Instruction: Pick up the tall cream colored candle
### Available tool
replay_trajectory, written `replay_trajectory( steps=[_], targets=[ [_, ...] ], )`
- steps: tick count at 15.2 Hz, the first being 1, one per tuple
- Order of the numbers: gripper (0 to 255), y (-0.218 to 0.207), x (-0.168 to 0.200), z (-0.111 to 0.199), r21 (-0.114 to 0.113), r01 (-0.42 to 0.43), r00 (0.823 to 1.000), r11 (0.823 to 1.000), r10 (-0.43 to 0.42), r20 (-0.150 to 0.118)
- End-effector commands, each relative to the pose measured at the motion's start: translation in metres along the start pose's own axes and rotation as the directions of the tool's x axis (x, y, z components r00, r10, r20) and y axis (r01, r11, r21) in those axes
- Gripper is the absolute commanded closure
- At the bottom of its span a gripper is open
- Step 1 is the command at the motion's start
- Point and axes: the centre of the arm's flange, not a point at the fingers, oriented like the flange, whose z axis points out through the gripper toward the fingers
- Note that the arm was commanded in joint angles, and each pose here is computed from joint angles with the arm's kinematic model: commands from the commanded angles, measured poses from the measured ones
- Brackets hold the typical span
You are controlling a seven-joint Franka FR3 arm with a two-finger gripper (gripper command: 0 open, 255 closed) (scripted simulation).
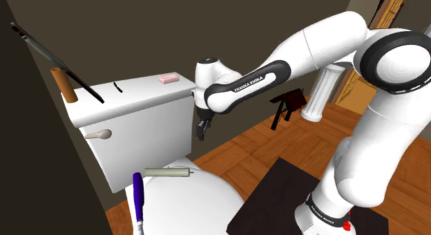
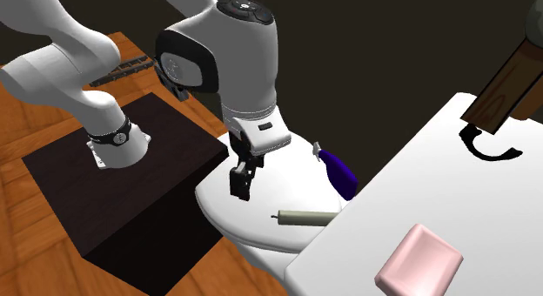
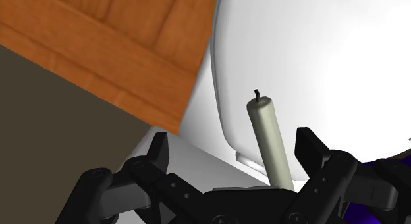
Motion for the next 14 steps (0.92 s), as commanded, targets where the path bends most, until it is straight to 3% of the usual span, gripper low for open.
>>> replay_trajectory(
  steps=[1,14],
  targets=[
    [0,-0.005,0.018,0.019,0.001,0.022,1.000,1.000,-0.022,0.009],
    [0,-0.065,0.121,0.151,0.012,0.160,0.985,0.987,-0.160,0.069]
  ],
)
